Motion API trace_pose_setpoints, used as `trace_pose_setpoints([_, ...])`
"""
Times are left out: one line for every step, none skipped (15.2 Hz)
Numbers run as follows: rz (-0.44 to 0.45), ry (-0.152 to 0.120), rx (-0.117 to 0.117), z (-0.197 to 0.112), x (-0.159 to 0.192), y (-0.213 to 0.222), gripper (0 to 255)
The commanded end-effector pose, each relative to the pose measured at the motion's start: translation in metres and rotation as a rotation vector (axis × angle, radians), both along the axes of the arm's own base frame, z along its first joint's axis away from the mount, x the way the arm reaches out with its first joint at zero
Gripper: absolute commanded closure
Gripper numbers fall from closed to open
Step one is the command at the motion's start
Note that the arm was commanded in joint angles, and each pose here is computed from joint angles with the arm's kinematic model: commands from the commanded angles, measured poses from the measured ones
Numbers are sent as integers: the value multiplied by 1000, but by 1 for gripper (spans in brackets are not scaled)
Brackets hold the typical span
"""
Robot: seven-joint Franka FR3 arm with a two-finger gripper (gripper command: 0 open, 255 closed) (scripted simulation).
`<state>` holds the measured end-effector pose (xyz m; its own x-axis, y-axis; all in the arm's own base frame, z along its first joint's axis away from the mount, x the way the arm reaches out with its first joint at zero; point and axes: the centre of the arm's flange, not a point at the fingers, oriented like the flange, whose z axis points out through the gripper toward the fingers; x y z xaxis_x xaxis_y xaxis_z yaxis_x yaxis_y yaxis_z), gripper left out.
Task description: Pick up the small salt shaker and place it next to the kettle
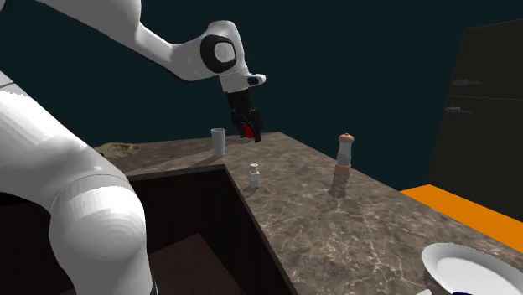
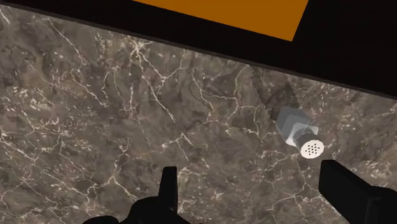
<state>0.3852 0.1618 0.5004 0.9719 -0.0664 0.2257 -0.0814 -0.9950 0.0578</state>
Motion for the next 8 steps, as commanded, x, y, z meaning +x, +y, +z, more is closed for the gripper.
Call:
trace_pose_setpoints([-12, -8, -6, -20, 7, 20, 0])
trace_pose_setpoints([-18, -12, -10, -30, 12, 29, 0])
trace_pose_setpoints([-23, -16, -14, -39, 16, 38, 0])
trace_pose_setpoints([-29, -19, -18, -48, 21, 46, 0])
trace_pose_setpoints([-35, -23, -22, -58, 26, 55, 0])
trace_pose_setpoints([-40, -26, -26, -67, 31, 64, 0])
trace_pose_setpoints([-46, -30, -30, -76, 35, 73, 0])
trace_pose_setpoints([-52, -34, -34, -86, 40, 81, 0])
